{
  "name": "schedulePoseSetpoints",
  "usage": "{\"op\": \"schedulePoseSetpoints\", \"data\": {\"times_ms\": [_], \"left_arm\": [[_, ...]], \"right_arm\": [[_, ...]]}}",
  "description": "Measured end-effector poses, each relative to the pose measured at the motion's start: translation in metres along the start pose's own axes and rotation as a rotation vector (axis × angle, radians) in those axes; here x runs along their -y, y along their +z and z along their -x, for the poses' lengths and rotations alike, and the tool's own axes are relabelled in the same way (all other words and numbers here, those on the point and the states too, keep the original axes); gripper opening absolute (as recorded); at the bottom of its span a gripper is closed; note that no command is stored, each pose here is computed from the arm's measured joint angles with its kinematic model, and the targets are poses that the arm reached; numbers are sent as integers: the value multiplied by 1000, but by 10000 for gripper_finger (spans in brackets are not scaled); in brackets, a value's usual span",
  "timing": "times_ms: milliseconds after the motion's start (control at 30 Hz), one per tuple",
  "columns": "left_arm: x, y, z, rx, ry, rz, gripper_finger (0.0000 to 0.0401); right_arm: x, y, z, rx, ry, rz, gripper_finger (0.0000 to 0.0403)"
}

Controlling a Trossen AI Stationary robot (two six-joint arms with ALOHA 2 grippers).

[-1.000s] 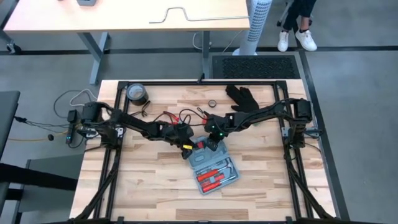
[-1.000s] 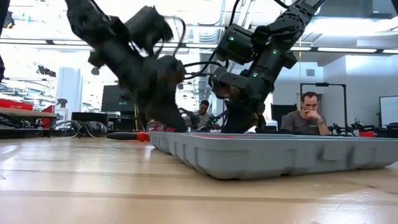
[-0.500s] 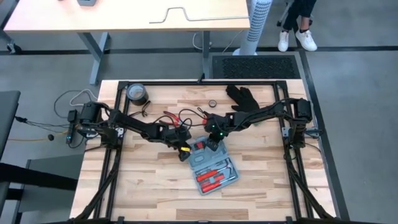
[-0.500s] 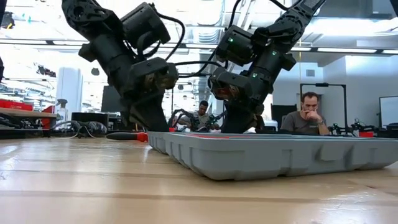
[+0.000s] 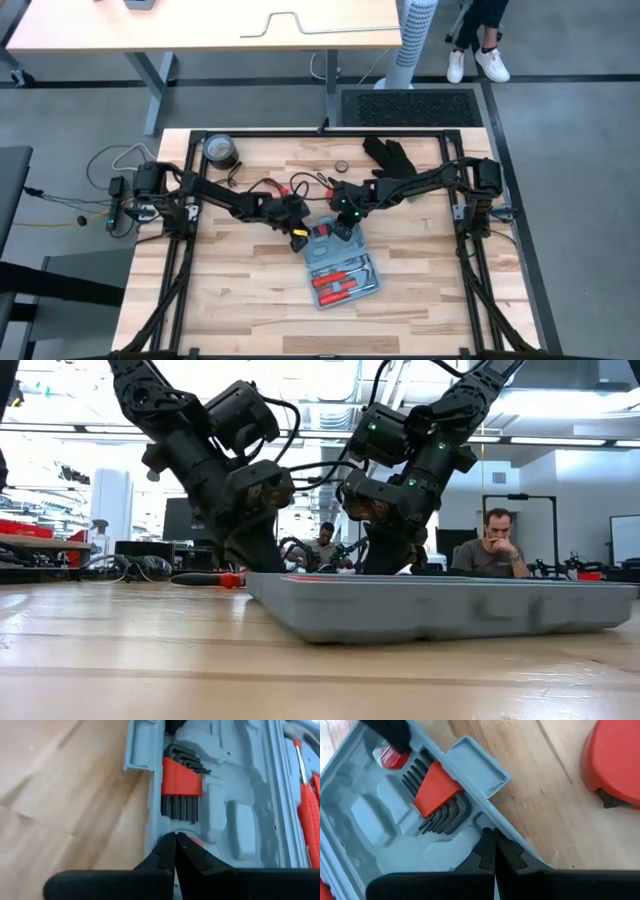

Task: Prefit tool cases
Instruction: Remove the orange hex key set from the gray prefit tool case

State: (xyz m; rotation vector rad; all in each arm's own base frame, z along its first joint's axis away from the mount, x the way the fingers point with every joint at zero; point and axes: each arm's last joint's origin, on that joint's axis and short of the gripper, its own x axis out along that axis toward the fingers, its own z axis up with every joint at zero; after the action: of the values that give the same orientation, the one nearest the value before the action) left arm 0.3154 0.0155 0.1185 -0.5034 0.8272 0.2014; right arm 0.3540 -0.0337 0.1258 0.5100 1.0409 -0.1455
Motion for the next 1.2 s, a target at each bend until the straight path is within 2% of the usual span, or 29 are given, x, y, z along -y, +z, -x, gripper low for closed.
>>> {"op": "schedulePoseSetpoints", "data": {"times_ms": [300,467,667,867,1067,1200], "left_arm": [[-12,7,-3,37,8,-8,0],[-12,7,-3,34,9,-13,0],[-14,9,-3,43,10,-9,0],[-15,9,-3,46,11,-18,0],[-17,11,-2,40,-9,-17,0],[-11,16,14,38,-16,-23,0]], "right_arm": [[3,2,3,5,-7,-1,0],[1,3,13,30,-38,44,0],[5,4,10,24,-46,59,0],[4,4,10,35,-71,113,0],[0,5,9,48,-77,246,0],[0,5,9,48,-70,248,0]]}}
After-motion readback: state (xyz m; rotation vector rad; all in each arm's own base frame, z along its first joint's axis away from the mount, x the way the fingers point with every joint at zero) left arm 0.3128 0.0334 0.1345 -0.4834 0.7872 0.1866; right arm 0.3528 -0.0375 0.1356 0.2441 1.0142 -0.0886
